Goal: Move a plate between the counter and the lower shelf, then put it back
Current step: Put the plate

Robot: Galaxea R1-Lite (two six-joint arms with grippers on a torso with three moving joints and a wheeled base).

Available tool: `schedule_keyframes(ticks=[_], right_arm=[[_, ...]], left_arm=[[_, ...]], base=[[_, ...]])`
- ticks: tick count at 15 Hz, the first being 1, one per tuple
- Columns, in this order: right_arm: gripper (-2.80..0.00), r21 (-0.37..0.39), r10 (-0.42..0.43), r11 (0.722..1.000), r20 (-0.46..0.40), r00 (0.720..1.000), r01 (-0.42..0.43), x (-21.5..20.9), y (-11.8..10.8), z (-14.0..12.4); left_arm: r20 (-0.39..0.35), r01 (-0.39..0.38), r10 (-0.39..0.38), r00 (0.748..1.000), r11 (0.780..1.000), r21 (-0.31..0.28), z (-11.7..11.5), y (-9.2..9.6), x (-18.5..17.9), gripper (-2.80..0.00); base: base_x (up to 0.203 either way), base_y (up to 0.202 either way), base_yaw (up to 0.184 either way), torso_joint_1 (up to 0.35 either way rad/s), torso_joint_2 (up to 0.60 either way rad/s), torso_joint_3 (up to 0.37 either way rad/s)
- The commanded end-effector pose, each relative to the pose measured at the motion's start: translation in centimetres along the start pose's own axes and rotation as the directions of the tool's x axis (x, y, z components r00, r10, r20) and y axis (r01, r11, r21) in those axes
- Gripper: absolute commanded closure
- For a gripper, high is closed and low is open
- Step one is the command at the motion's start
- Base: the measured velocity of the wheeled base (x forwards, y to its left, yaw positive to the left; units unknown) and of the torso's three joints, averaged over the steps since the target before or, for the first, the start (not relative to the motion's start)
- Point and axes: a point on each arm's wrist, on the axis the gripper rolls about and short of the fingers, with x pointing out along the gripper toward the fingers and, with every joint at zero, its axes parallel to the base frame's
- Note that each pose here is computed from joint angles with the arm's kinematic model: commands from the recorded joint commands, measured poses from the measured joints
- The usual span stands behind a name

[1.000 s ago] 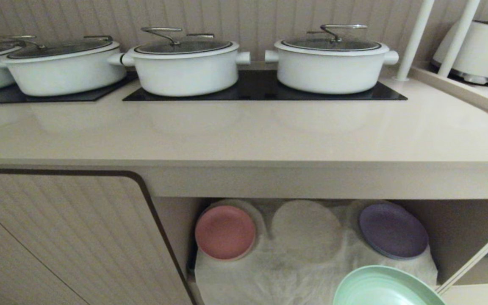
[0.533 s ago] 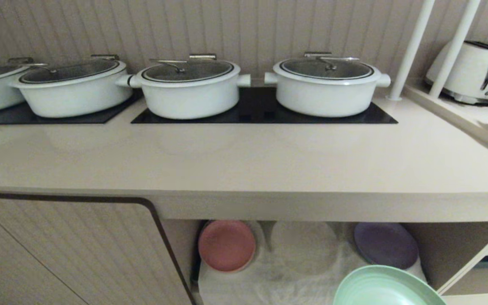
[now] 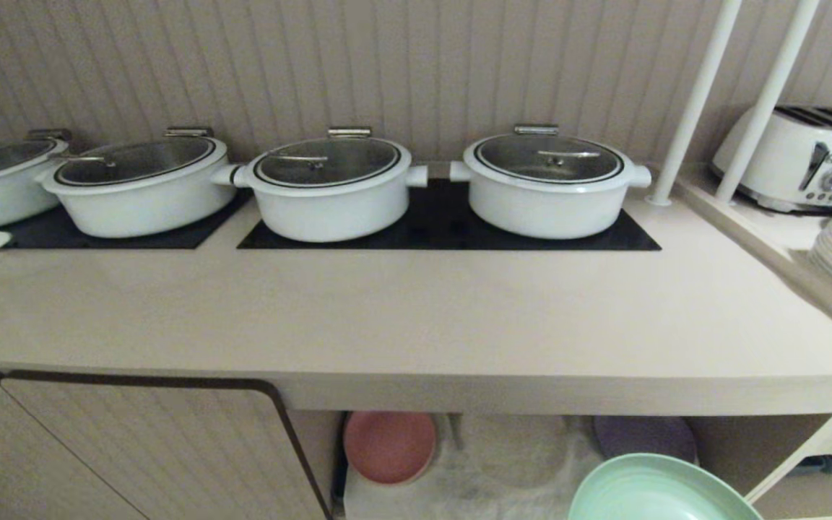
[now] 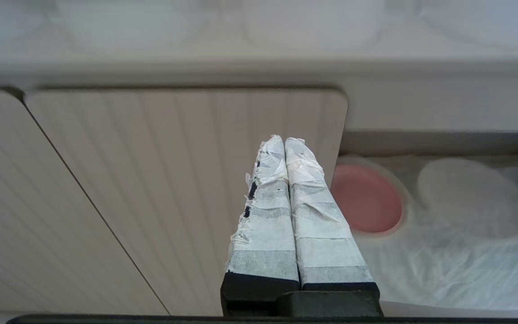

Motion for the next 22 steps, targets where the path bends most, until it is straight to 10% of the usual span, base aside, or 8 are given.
schedule_keyframes(ticks=[1,22], right_arm=[[0.00,0.001,0.002,1.000,0.001,1.000,-0.002,0.03,0.01,0.03],[0.00,0.000,0.001,1.000,0.001,1.000,-0.001,0.00,0.01,0.00]], left_arm=[[0.002,0.000,0.000,1.000,1.000,0.000,0.01,0.00,0.00,0.00],[0.002,0.000,0.000,1.000,1.000,0.001,0.01,0.00,0.00,0.00]], base=[[0.000,0.000,0.000,0.280,-0.59,-0.312],[0.000,0.000,0.000,0.178,-0.36,-0.187]])
